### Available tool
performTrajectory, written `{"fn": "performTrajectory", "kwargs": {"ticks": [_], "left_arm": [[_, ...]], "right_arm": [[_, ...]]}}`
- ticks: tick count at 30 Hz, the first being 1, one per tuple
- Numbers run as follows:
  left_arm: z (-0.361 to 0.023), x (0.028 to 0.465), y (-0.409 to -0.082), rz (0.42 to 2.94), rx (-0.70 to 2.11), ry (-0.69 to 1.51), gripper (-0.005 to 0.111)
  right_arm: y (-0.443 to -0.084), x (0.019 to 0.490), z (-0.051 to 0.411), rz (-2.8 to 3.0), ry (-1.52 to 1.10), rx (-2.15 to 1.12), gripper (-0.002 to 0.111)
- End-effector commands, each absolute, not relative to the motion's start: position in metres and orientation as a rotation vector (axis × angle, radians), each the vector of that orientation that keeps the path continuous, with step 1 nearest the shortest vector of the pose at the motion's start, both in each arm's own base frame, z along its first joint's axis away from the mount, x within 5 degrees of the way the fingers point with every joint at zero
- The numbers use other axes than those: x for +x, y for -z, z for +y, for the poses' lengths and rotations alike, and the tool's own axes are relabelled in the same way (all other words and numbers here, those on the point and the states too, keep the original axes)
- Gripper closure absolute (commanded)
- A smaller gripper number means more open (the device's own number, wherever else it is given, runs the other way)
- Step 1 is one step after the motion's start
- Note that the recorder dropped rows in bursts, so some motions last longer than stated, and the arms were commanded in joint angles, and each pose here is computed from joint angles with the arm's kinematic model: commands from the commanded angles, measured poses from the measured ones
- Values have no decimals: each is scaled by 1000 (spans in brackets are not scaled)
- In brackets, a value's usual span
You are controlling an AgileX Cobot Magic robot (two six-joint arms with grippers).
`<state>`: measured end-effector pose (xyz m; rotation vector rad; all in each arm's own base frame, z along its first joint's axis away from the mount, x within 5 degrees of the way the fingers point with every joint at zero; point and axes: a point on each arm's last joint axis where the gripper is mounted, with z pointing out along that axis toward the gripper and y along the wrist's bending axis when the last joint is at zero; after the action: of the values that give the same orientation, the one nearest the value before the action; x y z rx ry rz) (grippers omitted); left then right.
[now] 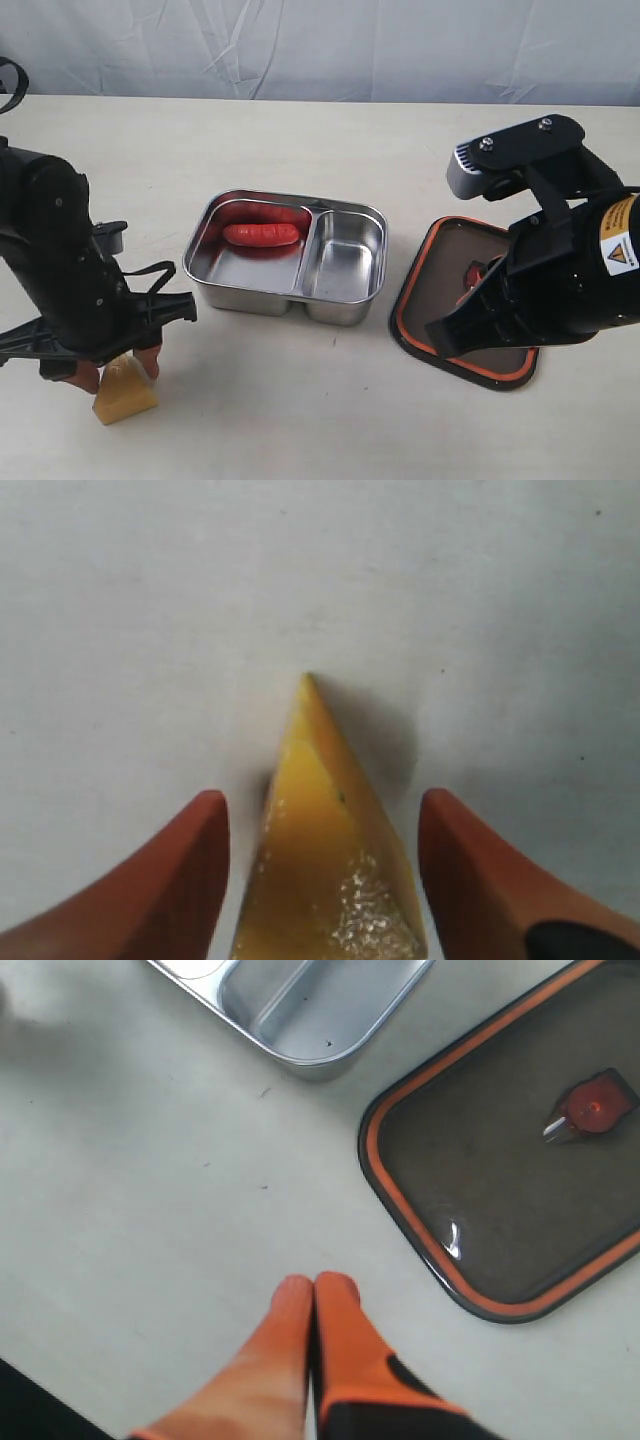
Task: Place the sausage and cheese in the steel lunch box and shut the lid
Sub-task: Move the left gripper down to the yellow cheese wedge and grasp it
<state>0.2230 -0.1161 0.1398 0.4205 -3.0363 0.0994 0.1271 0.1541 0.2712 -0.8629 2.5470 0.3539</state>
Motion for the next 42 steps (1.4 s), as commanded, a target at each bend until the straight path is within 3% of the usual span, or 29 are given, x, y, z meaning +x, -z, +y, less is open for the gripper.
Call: {"fn": "performTrajectory", "kwargs": {"ticks": [1, 8, 11, 17, 36, 42], "left_arm": [[-116, 218, -135, -3026, 440, -102, 52], [-118, 219, -135, -3021, 479, -146, 58], [-118, 219, -135, -3020, 476, -144, 69], [-118, 219, -135, -3037, 372, -149, 106], [-116, 218, -156, -3140, 237, -210, 107], [-121, 217, -170, -3179, 194, -359, 107]], "right_arm": [[-272, 126, 153, 2536, -362, -860, 108], [-272, 126, 154, 2538, -366, -858, 108], [-272, 126, 154, 2538, -366, -858, 108], [-272, 126, 153, 2549, -359, -862, 108], [-271, 124, 152, 2571, -346, -867, 108], [-271, 124, 152, 2571, -346, -867, 108]]}}
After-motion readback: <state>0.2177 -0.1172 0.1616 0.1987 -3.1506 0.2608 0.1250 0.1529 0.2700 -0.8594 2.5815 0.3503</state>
